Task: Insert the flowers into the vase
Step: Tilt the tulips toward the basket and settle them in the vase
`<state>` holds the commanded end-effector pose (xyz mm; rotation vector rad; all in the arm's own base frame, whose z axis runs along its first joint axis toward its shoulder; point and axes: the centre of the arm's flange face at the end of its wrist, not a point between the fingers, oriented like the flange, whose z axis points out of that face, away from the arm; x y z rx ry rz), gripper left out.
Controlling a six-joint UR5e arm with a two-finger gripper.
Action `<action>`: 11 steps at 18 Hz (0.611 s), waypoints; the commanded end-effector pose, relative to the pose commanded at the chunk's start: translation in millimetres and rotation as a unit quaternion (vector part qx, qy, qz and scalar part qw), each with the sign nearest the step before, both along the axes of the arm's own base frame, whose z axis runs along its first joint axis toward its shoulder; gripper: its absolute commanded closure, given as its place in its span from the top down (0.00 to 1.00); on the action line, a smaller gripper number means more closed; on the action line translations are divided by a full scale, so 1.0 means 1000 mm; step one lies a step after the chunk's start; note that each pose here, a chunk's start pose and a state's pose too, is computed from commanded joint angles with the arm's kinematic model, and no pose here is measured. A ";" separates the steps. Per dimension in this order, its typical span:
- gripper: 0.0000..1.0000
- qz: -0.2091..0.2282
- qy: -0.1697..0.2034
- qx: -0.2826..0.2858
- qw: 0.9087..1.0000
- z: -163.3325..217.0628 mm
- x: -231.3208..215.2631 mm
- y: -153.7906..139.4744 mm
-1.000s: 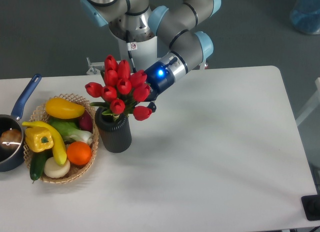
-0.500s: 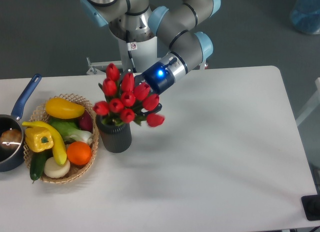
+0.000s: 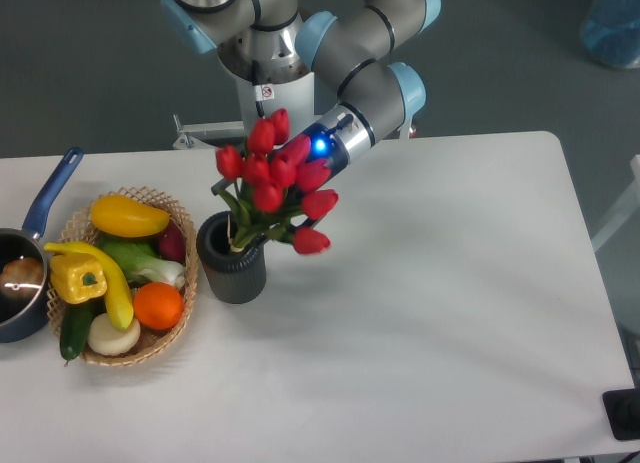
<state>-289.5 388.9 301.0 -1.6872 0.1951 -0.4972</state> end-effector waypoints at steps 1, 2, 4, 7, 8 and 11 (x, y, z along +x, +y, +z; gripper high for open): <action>1.00 -0.003 0.000 0.000 1.000 0.001 0.004 0.001; 1.00 -0.006 0.003 -0.002 1.000 0.003 0.008 0.001; 1.00 -0.012 0.004 -0.004 1.000 0.010 0.019 0.002; 1.00 -0.014 0.003 -0.005 1.000 0.012 0.023 0.002; 1.00 -0.015 0.003 -0.006 1.000 0.011 0.024 0.003; 1.00 -0.016 0.000 -0.008 1.000 0.009 0.022 0.004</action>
